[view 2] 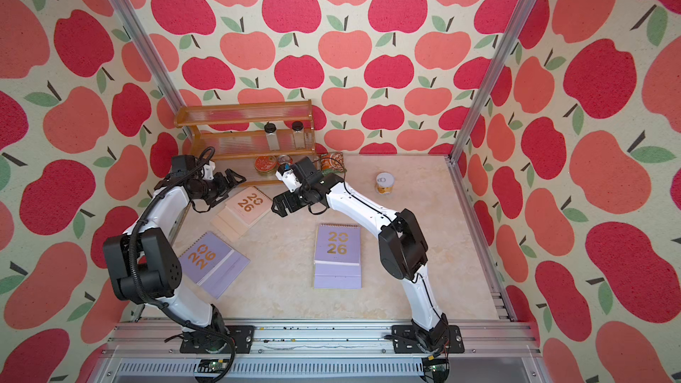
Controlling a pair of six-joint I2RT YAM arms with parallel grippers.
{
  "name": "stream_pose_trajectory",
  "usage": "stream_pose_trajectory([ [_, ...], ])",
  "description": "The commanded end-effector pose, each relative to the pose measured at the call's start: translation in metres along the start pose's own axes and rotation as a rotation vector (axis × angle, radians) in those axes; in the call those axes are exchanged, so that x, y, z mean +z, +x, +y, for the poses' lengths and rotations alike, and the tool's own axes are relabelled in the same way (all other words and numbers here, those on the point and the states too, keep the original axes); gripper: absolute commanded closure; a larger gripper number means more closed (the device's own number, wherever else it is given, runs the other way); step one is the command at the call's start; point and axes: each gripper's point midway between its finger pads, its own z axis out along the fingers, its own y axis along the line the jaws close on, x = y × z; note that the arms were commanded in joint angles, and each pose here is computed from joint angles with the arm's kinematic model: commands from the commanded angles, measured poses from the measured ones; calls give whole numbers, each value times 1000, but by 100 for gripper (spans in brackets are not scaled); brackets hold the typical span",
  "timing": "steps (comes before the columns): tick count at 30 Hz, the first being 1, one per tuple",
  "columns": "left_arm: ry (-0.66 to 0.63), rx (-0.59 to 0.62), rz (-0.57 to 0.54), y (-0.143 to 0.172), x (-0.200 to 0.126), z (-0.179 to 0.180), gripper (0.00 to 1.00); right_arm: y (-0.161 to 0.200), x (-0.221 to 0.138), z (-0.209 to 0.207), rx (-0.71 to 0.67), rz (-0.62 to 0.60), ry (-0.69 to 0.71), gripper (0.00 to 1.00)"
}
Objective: Stack the calendars
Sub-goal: Adjust the calendar at the calendar, then adjust the calendar at the center of the board.
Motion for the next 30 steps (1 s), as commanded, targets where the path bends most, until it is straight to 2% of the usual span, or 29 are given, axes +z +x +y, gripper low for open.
stream_pose_trajectory([
  [1, -47, -52, 43, -5, 12, 14, 3, 7, 14, -4, 115, 56, -40, 2],
  [7, -174, -24, 87, -21, 30, 42, 5, 20, 56, -11, 259, 84, -51, 3],
  [14, -319, 94, 67, -38, 31, 67, 5, 25, 80, -4, 303, 85, -53, 3],
  [20, -413, 176, 144, -32, 45, 90, 5, 29, 93, 2, 332, 75, -37, 3],
  [30, -444, 202, 226, -18, 72, 110, 6, 43, 107, 9, 354, 95, -9, 3],
])
